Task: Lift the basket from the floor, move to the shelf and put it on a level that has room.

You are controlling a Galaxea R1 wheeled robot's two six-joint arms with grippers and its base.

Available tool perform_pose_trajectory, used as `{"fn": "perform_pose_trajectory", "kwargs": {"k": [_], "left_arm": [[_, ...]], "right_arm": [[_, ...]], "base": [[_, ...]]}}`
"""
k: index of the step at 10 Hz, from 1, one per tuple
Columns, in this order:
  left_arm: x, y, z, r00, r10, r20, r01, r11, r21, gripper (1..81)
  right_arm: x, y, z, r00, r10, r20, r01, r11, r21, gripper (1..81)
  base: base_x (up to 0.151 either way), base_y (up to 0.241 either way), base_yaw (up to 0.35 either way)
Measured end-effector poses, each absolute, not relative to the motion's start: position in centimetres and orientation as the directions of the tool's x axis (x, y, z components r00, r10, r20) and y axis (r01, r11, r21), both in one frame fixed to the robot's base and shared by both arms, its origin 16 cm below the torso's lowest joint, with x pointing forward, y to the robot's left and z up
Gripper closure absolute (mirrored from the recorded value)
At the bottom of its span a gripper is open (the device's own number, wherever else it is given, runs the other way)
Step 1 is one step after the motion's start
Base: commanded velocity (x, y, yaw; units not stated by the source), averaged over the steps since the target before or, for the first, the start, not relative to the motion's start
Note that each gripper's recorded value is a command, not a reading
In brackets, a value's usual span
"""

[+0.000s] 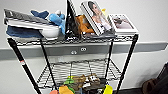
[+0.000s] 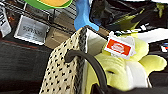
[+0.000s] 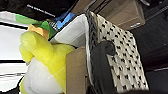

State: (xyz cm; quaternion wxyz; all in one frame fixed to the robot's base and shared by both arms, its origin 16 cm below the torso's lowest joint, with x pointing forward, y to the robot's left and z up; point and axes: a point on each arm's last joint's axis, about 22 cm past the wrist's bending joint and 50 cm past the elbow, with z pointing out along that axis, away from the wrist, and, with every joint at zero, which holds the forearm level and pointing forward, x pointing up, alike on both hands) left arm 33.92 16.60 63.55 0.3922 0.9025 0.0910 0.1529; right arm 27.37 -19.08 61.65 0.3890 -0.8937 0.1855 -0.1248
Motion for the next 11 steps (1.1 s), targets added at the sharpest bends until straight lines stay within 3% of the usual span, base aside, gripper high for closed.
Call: {"fn": "perform_pose_trajectory", "kwargs": {"k": [11], "left_arm": [[33.4, 16.9, 73.4, 0.929, 0.275, 0.247, -0.042, -0.586, 0.809, 81.1]], "right_arm": [[30.4, -18.9, 72.9, 0.924, -0.357, 0.140, -0.094, -0.564, -0.820, 81.1]], "base": [[0.000, 0.000, 0.000]]}}
